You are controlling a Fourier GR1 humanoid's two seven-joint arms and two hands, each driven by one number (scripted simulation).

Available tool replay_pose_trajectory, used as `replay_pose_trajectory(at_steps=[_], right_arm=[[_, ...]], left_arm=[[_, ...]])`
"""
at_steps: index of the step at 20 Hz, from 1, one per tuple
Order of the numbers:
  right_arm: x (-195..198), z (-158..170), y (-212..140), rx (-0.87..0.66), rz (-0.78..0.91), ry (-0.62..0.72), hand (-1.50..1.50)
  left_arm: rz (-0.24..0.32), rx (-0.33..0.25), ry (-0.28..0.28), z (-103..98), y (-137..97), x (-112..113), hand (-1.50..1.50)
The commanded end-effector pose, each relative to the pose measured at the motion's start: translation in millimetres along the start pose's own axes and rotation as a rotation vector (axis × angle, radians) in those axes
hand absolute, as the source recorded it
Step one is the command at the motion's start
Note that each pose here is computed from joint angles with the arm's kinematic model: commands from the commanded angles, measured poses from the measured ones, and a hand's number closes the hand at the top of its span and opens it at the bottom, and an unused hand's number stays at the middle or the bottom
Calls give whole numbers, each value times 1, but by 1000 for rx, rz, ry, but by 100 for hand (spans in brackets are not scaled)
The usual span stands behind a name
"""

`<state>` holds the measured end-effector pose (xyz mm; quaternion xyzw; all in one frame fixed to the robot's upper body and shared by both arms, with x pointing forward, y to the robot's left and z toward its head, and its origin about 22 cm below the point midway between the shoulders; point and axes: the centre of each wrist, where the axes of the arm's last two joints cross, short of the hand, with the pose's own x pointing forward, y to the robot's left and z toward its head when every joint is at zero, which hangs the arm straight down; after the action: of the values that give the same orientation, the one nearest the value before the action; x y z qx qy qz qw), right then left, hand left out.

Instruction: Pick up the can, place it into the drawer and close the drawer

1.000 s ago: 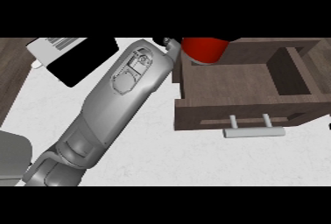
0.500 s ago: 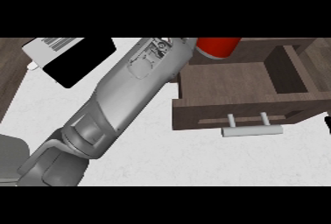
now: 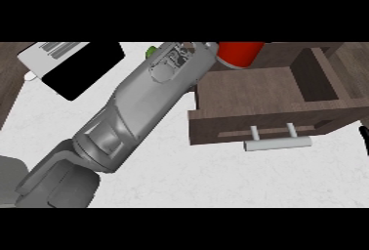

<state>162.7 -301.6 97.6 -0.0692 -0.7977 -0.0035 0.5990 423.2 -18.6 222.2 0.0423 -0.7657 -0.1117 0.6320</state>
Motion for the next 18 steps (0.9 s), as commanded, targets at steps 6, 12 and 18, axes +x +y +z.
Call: replay_pose_trajectory(at_steps=[6, 12, 18], right_arm=[[3, -10, 13, 24, -1, -17, -150], [3, -23, 16, 9, -16, -27, -150], [5, -21, 4, 32, 6, -23, -150]], left_arm=[[-71, 57, -9, -1, 2, -31, 150], [-116, 55, -20, 0, 1, -39, 150], [-162, 100, -31, -1, 3, -44, -150]])
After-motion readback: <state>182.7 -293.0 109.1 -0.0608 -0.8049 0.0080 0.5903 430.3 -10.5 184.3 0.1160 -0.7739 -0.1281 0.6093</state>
